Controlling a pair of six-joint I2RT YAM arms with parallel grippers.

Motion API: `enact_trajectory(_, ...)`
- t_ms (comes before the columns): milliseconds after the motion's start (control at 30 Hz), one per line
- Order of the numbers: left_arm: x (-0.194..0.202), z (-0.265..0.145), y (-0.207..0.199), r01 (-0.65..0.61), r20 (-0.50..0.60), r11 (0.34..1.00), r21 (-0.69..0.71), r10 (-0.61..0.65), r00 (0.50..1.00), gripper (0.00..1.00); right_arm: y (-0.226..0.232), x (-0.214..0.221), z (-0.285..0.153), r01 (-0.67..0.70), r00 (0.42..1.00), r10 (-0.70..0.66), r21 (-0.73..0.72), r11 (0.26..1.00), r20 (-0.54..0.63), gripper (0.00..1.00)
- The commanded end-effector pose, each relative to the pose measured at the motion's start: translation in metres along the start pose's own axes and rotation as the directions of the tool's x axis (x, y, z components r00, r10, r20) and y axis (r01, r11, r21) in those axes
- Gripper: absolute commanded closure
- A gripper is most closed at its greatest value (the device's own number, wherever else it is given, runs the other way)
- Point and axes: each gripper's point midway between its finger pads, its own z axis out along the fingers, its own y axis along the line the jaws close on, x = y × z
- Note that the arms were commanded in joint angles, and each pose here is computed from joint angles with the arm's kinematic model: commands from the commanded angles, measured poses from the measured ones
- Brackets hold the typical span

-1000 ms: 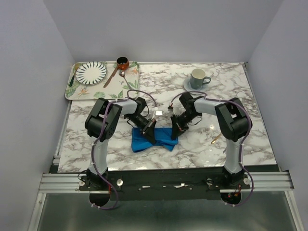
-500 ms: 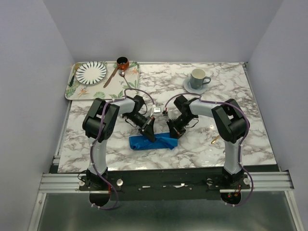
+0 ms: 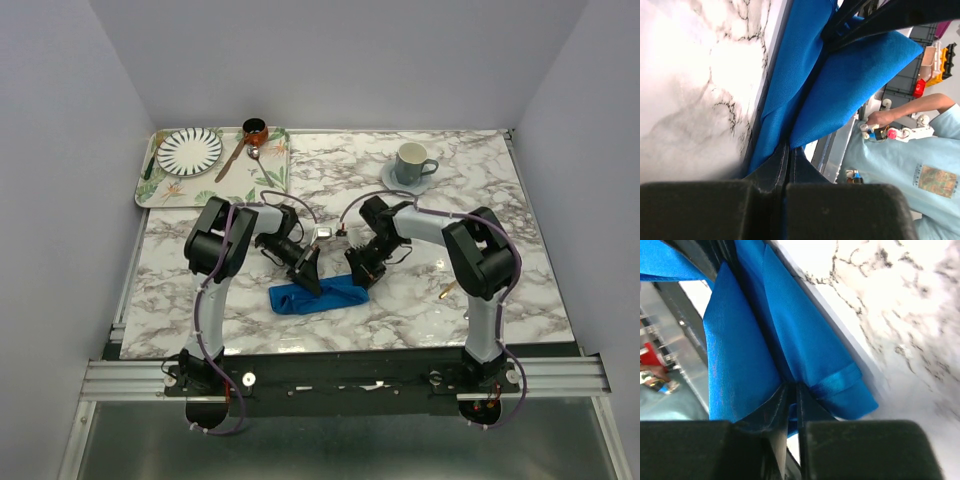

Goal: Fold the napkin into a case and place the utensils inside
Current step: Fold the 2/3-rectangle-folded napkin at the center of the board.

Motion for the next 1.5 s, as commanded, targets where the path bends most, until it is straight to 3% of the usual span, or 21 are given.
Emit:
enact_trajectory(0,0.006,0.003,0.023,0.007,-0.021,0.999,-0.036,-0.008,1.000,1.00,-0.016,-0.014,-0.023,0.111,0.992,-0.119,0.164,0.980,0.040,0.70)
enact_trajectory(400,0.001,0.003,0.029,0.036,-0.016,0.999,-0.024,-0.036,0.999,1.00,0.012,-0.030,-0.061,0.243,0.950,-0.256,0.093,0.966,0.180,0.41)
enact_trajectory(533,-0.001,0.003,0.032,0.042,-0.015,0.999,-0.024,-0.043,0.999,1.00,0.022,-0.036,-0.066,0.335,0.909,-0.345,0.082,0.939,0.233,0.32)
enact_trajectory(800,-0.003,0.002,0.037,0.050,-0.013,0.998,-0.026,-0.051,0.999,1.00,0.050,-0.044,-0.075,0.512,0.809,-0.509,0.074,0.856,0.295,0.25)
enact_trajectory(867,-0.003,0.002,0.037,0.050,-0.012,0.998,-0.027,-0.050,0.999,1.00,0.055,-0.043,-0.074,0.560,0.778,-0.558,0.084,0.824,0.289,0.15)
enact_trajectory(1100,-0.004,0.001,0.037,0.054,-0.009,0.998,-0.021,-0.054,0.999,1.00,0.049,-0.047,-0.040,0.624,0.741,-0.647,0.172,0.762,0.180,0.13)
enact_trajectory(1467,-0.010,-0.001,0.038,0.048,0.003,0.999,-0.019,-0.048,0.999,1.00,0.031,-0.047,-0.013,0.637,0.747,-0.661,0.207,0.742,0.071,0.26)
